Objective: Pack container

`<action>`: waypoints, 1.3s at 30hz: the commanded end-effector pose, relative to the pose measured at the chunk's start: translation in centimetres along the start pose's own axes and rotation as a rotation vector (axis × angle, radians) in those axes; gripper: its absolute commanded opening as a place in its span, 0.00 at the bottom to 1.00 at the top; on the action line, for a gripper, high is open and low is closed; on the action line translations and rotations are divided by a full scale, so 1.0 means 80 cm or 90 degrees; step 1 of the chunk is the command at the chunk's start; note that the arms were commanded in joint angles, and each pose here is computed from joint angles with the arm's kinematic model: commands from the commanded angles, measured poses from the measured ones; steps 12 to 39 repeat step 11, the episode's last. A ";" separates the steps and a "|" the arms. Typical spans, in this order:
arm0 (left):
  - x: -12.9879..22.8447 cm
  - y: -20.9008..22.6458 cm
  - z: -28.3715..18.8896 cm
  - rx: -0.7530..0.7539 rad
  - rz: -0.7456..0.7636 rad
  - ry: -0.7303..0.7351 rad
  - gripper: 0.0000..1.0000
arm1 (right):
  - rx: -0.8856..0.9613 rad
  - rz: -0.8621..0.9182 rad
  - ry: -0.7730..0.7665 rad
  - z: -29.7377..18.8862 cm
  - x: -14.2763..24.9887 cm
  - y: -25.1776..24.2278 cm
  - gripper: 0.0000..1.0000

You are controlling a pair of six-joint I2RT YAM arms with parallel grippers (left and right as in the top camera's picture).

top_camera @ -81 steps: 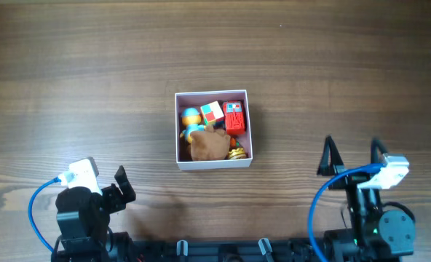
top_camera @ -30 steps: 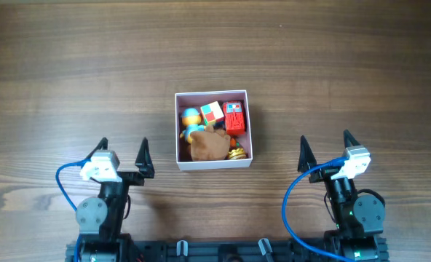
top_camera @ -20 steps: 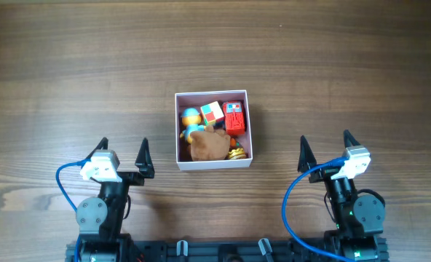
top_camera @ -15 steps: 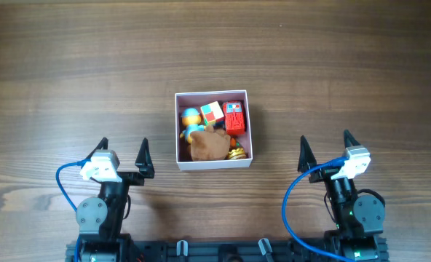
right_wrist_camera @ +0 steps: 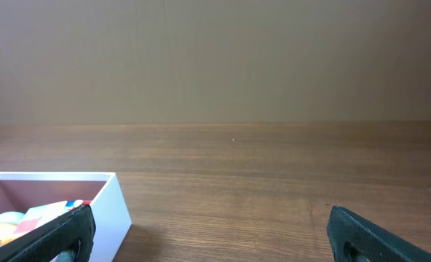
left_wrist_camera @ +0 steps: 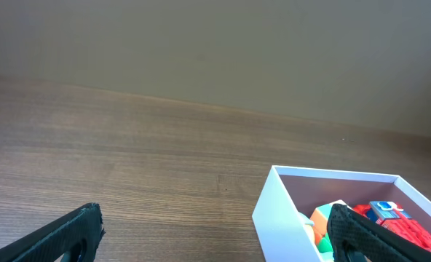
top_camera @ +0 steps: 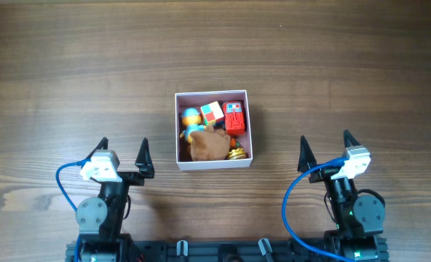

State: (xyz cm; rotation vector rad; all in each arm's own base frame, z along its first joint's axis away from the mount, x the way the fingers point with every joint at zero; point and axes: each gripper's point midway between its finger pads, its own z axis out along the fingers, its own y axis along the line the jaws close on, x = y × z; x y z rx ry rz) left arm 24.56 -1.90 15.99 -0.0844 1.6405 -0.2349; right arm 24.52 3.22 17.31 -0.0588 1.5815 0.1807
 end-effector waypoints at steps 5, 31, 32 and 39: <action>0.003 -0.007 0.000 0.021 0.006 0.004 1.00 | -0.006 0.001 -0.004 0.000 -0.002 0.001 1.00; 0.003 -0.007 0.000 0.021 0.006 0.004 1.00 | -0.006 0.002 -0.004 0.000 -0.002 0.001 1.00; 0.003 -0.007 0.000 0.021 0.006 0.004 1.00 | -0.006 0.002 -0.004 0.000 -0.002 0.001 1.00; 0.003 -0.007 0.000 0.021 0.006 0.004 1.00 | -0.006 0.002 -0.004 0.000 -0.002 0.001 1.00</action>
